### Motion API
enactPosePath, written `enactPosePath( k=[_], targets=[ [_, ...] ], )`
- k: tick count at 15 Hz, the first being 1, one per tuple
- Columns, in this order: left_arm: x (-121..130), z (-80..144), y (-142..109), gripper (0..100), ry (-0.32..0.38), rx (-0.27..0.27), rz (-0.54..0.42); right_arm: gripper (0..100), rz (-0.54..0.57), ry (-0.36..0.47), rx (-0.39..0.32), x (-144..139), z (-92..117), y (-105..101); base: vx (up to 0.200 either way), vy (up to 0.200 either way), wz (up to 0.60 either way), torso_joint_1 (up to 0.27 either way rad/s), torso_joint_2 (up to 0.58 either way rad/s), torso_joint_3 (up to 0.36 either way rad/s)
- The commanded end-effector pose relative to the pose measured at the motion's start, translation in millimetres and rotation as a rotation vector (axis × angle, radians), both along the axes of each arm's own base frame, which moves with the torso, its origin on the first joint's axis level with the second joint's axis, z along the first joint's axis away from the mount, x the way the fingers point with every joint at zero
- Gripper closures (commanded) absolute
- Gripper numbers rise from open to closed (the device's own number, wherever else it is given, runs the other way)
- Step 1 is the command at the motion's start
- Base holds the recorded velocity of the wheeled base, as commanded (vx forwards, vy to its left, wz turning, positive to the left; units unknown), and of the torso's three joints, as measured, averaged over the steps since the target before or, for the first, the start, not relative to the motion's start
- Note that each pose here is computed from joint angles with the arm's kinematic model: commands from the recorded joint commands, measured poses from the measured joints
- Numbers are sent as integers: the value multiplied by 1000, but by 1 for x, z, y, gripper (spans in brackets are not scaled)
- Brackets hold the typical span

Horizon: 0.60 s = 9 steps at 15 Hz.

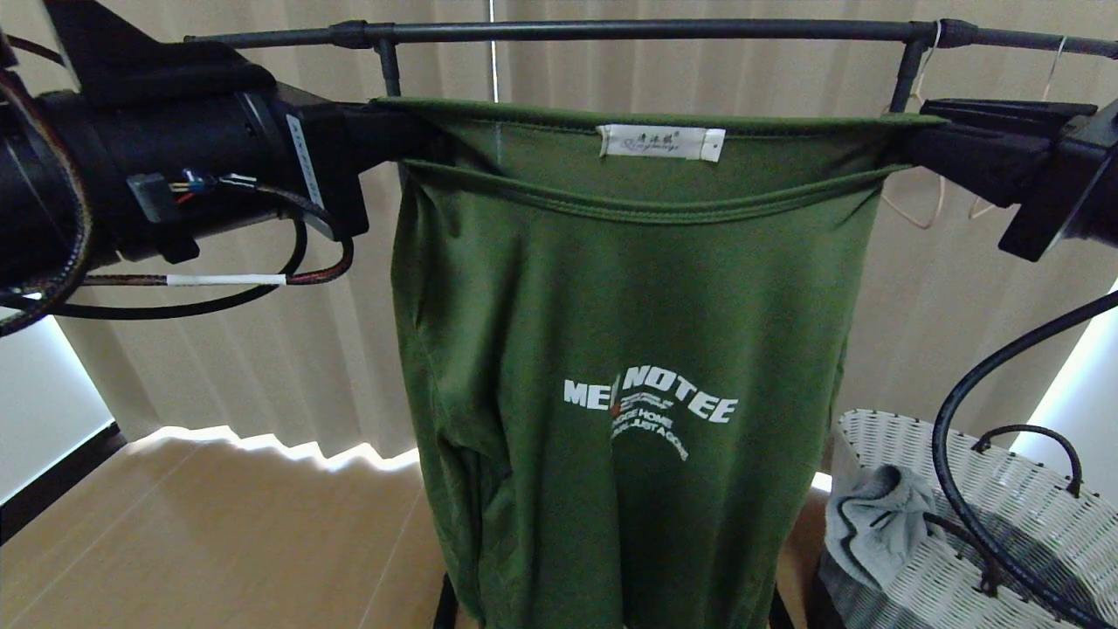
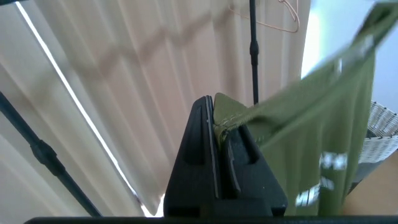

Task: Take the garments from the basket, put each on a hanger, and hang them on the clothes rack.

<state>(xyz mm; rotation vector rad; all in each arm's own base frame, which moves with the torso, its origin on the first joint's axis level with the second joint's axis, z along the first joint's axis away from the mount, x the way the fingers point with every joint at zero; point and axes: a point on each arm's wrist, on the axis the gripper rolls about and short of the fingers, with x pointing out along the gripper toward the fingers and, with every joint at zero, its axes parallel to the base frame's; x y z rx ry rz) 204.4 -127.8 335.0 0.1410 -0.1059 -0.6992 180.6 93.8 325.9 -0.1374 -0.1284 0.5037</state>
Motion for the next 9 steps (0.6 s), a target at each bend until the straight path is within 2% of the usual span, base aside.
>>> enactPosePath(
  k=[1,4,9],
  targets=[
    [2,-1,1,100,4,5,9,0,2,6,-2,0,-4,0,0,0,0,0,0,0],
    [8,-3,6,100,8,9,42,0,5,0,1,-10,-6,-5,0,0,0,0,0,0],
    [25,-14,1,100,44,30,99,0,13,-25,19,-20,-1,-10,0,0,0,0,0,0]
  ],
)
